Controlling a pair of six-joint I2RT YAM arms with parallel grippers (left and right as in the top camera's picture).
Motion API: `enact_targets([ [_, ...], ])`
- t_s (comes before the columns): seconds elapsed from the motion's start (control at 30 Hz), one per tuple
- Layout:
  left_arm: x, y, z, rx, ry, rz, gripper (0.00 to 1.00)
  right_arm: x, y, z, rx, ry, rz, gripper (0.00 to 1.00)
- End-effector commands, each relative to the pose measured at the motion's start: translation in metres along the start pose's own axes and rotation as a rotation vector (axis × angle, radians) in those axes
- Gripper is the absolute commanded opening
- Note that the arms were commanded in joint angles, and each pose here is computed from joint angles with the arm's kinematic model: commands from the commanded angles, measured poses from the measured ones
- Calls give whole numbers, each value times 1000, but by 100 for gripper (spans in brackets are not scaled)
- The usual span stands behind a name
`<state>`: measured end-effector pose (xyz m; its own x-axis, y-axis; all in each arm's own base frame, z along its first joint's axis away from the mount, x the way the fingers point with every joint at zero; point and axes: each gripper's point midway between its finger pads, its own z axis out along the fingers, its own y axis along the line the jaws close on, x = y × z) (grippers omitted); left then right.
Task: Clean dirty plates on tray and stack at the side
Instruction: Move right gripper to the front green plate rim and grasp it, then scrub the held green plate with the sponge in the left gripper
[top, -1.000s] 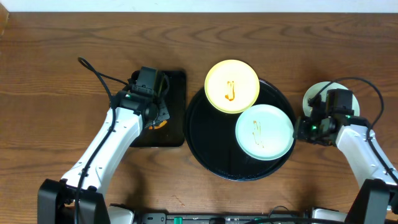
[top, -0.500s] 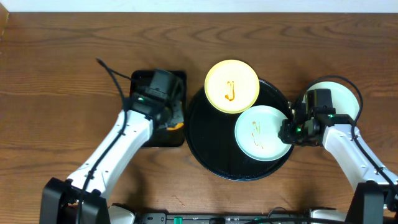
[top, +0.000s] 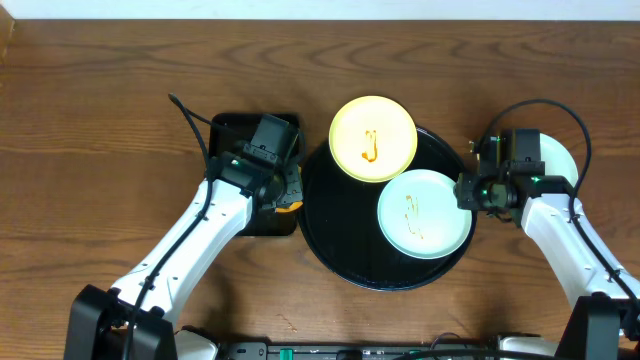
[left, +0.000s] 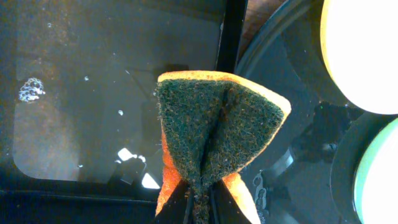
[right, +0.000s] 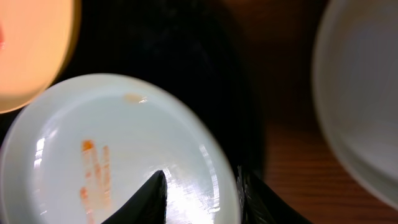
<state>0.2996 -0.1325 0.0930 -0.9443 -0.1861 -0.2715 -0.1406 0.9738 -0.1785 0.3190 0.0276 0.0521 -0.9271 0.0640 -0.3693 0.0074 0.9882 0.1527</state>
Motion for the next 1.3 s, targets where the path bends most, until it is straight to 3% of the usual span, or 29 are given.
enact_targets([
  [0.0,4,2,2,-6,9,14,8,-9,-7,0,56,-21,-47,36],
  [0.27,4,2,2,-6,9,14,8,10,2,26,-14,82,-50,29],
  [0.47,4,2,2,-6,9,14,8,21,-4,39,9,134,-44,29],
  [0.8,4,2,2,-4,10,14,8,47,31,32,-198,249,-5,2],
  [1.27,27,-61,-1,156,26,144,8,65,69,31,-234,319,17,1],
])
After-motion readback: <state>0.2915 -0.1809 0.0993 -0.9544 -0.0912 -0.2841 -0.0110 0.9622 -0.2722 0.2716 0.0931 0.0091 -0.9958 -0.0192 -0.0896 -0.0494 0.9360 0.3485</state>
